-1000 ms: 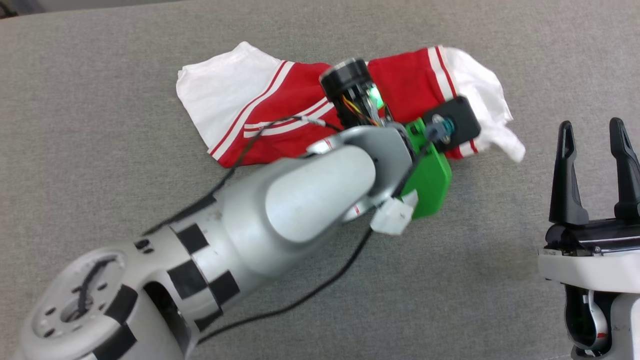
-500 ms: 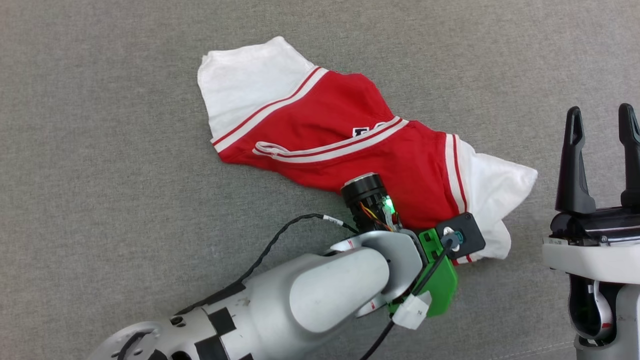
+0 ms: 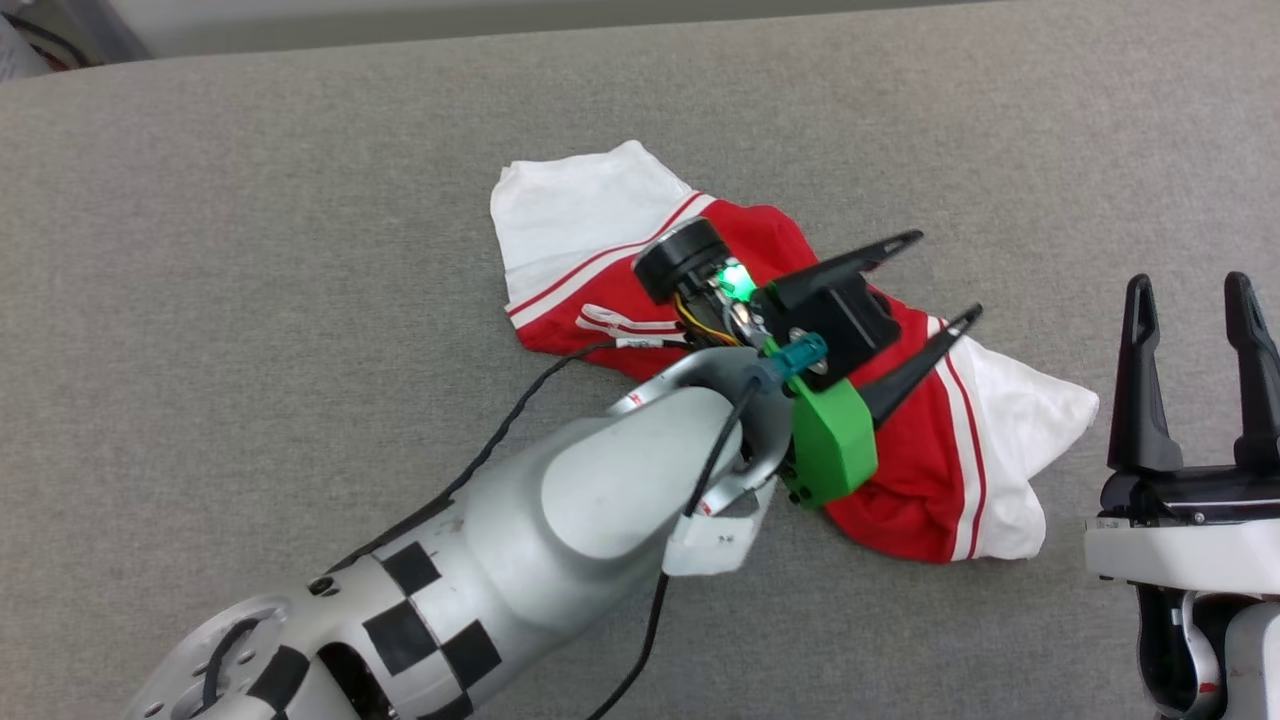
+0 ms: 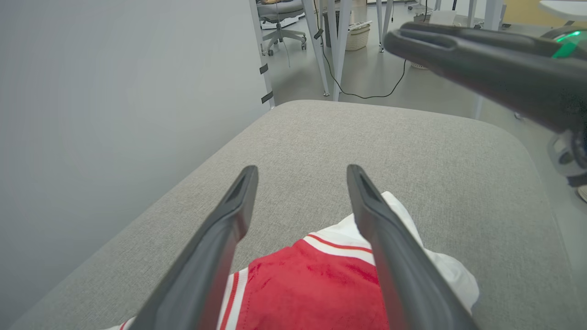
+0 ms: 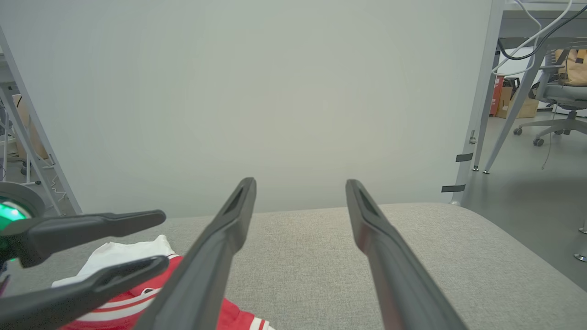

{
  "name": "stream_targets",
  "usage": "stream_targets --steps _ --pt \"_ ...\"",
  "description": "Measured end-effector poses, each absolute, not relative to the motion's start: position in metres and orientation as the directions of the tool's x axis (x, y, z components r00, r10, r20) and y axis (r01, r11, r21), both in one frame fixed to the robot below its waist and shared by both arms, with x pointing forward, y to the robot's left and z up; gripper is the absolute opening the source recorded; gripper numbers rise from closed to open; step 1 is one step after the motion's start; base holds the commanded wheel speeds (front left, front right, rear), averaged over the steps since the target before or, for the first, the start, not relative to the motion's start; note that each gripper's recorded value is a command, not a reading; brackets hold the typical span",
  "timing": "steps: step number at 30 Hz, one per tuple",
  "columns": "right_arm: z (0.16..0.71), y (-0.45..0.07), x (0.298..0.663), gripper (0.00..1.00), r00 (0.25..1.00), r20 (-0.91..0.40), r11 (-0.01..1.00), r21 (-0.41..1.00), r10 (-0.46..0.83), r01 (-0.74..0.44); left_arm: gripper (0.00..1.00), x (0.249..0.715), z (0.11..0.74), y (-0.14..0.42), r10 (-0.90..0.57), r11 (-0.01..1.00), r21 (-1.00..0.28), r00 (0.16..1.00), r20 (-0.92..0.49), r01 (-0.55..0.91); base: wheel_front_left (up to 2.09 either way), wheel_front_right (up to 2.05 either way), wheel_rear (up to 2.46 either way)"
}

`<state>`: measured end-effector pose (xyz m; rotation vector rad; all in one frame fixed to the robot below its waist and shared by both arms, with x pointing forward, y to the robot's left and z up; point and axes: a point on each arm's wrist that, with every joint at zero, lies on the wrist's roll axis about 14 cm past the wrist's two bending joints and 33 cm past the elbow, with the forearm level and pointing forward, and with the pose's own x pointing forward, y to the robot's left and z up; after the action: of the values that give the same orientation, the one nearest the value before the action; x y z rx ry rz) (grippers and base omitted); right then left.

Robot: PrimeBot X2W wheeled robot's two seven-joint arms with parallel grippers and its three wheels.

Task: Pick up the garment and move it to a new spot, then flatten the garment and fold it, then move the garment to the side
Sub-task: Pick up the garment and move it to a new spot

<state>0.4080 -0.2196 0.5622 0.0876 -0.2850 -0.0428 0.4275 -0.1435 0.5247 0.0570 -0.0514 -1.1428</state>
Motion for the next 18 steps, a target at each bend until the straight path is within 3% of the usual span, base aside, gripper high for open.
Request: stream_targets --steps 9,18 --pt "0.568 -0.201 0.398 1.00 0.957 0.289 0.995 0.096 -0.004 -0.025 1.00 0.471 0.562 -0.040 -0.665 0.746 0.081 0.736 0.127 0.661 0.00 0.00 0.00" --pt "0.572 -0.182 0.393 1.00 0.953 0.299 0.993 0.088 0.051 -0.081 1.00 0.467 0.561 0.076 -0.359 0.933 0.045 0.921 0.154 0.356 0.00 0.00 0.00"
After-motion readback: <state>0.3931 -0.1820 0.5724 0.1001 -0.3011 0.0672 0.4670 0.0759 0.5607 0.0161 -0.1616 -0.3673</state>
